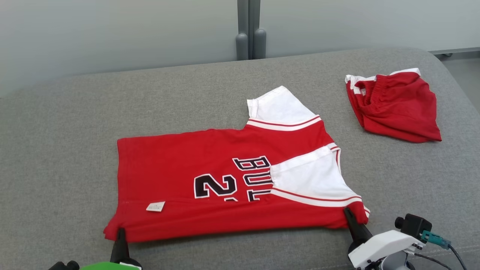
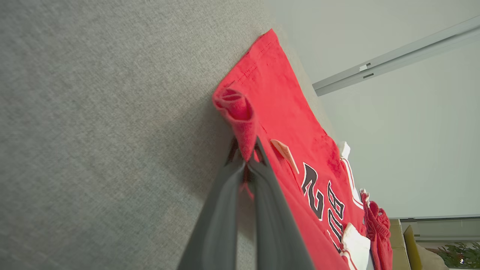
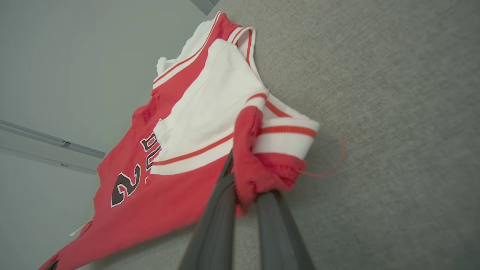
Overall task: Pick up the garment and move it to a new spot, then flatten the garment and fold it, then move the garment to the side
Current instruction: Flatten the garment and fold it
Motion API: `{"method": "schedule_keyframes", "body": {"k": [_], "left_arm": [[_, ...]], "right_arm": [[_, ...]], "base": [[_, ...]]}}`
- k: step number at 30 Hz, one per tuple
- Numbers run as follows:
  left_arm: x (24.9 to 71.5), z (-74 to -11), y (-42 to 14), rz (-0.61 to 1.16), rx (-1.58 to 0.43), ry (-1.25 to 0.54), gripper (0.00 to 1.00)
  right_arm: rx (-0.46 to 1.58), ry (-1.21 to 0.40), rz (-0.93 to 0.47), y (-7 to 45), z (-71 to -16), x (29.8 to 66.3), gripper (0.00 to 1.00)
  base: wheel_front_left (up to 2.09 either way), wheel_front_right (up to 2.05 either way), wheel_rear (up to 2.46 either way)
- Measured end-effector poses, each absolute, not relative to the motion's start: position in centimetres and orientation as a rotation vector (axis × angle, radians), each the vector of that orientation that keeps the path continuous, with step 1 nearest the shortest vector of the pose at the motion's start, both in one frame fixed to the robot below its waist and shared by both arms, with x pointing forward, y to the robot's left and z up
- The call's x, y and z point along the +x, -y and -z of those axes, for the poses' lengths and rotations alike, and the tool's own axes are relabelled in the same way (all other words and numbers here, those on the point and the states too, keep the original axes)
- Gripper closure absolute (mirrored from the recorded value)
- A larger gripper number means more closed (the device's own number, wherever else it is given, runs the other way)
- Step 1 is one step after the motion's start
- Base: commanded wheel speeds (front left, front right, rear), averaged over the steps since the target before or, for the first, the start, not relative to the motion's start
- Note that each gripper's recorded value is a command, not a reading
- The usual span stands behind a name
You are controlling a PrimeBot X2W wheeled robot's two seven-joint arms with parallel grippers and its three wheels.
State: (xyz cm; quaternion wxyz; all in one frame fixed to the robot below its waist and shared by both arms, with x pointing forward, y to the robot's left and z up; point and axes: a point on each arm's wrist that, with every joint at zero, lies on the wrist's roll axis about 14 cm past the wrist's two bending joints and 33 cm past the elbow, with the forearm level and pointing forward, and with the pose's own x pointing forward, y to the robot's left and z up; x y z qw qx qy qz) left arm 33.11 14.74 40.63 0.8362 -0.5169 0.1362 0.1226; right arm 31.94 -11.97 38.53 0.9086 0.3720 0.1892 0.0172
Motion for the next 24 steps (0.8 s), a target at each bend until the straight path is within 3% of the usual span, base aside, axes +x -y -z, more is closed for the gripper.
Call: {"method": "schedule_keyframes", "body": {"k": [9, 11, 12, 13, 14, 15, 16, 17, 24], "left_arm": [[31.8, -40.2, -14.0, -0.248, -1.061, -0.326, 1.0], [31.4, -39.9, -13.9, -0.252, -1.036, -0.34, 1.0], [31.3, -39.8, -14.0, -0.253, -1.029, -0.342, 1.0], [31.2, -39.8, -14.0, -0.255, -1.025, -0.343, 0.83], [31.1, -39.7, -14.0, -0.255, -1.021, -0.345, 0.69], [31.0, -39.6, -14.1, -0.259, -1.019, -0.348, 0.45], [30.9, -39.6, -14.2, -0.262, -1.019, -0.349, 0.45], [30.8, -39.5, -14.3, -0.268, -1.019, -0.349, 0.0], [30.7, -39.5, -17.5, -0.345, -0.993, -0.309, 0.0]], "right_arm": [[0.752, -0.408, -0.021, 12.6, -37.8, 30.8, 1.0], [0.749, -0.408, -0.027, 12.5, -37.9, 30.8, 0.53], [0.747, -0.408, -0.03, 12.4, -37.9, 30.8, 0.09], [0.745, -0.408, -0.032, 12.4, -37.9, 30.7, 0.0], [0.743, -0.41, -0.033, 12.4, -37.9, 30.7, 0.0], [0.74, -0.415, -0.03, 12.4, -37.7, 30.5, 0.0], [0.738, -0.423, -0.024, 12.6, -37.5, 30.1, 0.0], [0.735, -0.432, -0.016, 12.8, -37.1, 29.8, 0.0], [0.669, -0.447, 0.046, 15.8, -36.2, 28.9, 0.0]], "base": [[0.0, 0.0, 0.0], [0.0, 0.0, 0.0], [0.0, 0.0, 0.0], [0.0, 0.0, 0.0], [0.0, 0.0, 0.0], [0.0, 0.0, 0.0], [0.0, 0.0, 0.0], [0.0, 0.0, 0.0], [0.0, 0.0, 0.0]]}}
